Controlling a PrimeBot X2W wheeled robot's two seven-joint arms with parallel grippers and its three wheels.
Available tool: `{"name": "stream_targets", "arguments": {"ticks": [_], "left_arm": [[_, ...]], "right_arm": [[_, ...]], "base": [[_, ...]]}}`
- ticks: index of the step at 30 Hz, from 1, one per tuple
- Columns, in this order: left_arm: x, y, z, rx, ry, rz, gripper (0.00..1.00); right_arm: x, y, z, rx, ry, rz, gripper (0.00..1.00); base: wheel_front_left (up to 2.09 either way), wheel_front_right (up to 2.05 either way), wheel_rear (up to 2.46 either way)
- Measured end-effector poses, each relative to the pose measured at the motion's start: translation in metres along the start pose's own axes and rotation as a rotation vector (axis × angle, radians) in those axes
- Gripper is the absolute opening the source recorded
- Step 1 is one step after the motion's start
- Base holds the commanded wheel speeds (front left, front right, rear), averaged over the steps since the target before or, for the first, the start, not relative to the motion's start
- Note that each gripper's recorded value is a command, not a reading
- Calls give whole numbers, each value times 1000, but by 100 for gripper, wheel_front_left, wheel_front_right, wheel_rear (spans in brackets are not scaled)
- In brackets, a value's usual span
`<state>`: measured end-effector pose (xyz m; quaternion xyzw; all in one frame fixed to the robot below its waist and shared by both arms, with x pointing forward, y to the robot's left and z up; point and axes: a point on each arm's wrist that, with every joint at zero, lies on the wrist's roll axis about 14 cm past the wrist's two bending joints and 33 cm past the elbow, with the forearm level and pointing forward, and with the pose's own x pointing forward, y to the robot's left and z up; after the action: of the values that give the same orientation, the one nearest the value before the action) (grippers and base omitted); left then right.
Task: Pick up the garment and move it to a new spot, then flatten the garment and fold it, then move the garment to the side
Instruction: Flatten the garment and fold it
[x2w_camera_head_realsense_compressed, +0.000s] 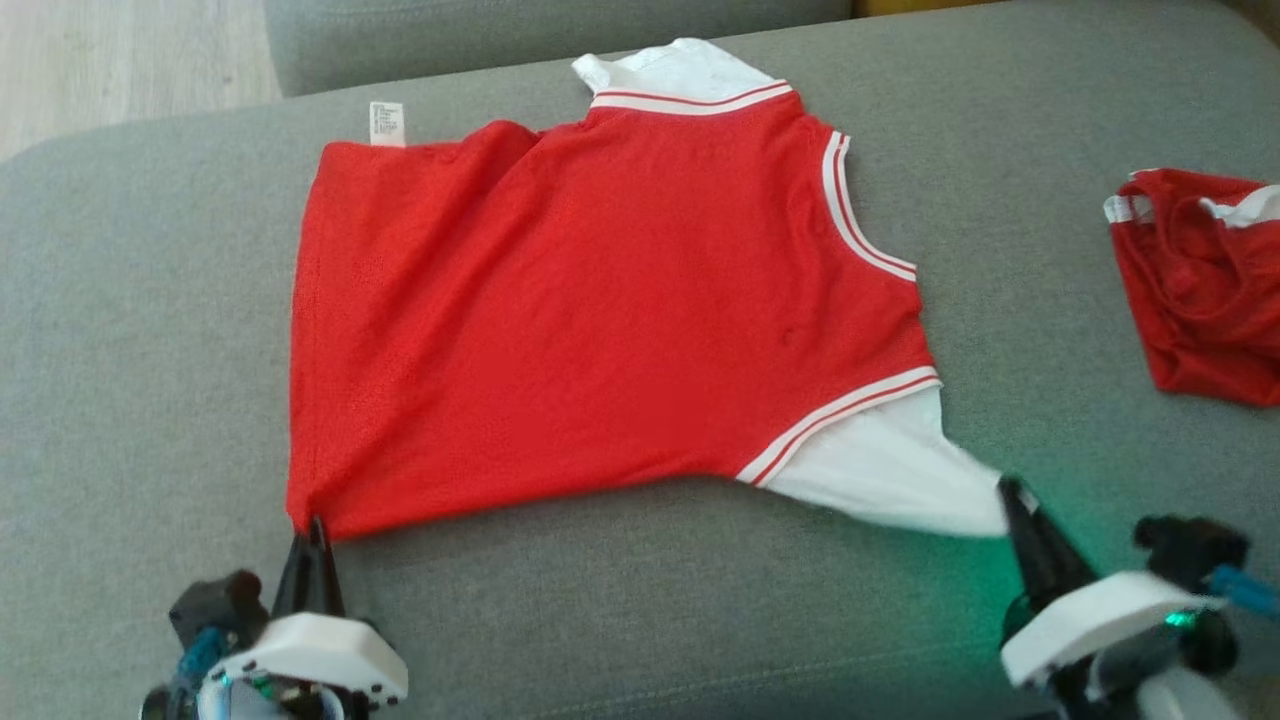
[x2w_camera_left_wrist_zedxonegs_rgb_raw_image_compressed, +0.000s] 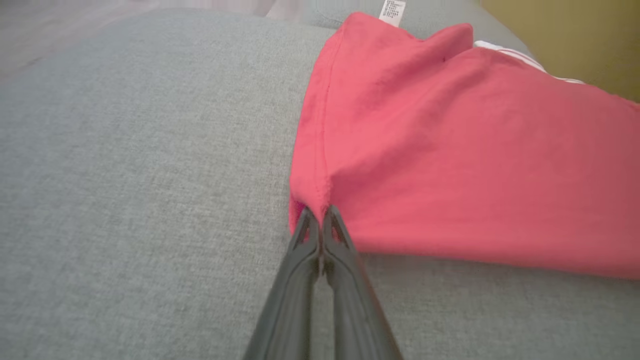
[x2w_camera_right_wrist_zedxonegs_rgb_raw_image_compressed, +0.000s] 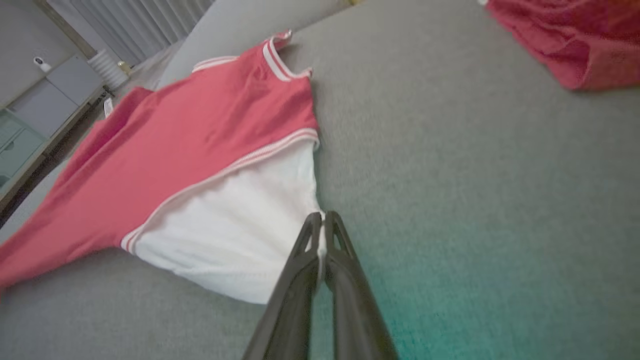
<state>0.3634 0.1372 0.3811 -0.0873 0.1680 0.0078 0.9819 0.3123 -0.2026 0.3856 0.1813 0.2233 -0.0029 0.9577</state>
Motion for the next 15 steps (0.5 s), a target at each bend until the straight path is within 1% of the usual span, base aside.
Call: {"name": "stream_targets", "arguments": {"ticks": [6, 9, 10, 11, 14, 15], "left_arm": [[13, -8, 22, -3, -67, -26, 0], [30, -18, 47, 4, -135, -54, 0], [42, -27, 63, 6, -176, -79, 0], [48, -31, 70, 11, -194, -89, 0], [66, -41, 88, 25, -238, -113, 0], [70, -42, 88, 31, -237, -114, 0]], "right_arm": [[17, 11, 51, -9, -145, 34, 0], [38, 26, 82, -34, -223, 74, 0], [53, 36, 106, -58, -278, 100, 0], [60, 41, 117, -74, -304, 110, 0], [86, 48, 142, -126, -356, 121, 0], [92, 47, 145, -135, -360, 118, 0]], "base": [[0, 0, 0], [0, 0, 0], [0, 0, 0], [0, 0, 0], [0, 0, 0], [0, 0, 0]]}}
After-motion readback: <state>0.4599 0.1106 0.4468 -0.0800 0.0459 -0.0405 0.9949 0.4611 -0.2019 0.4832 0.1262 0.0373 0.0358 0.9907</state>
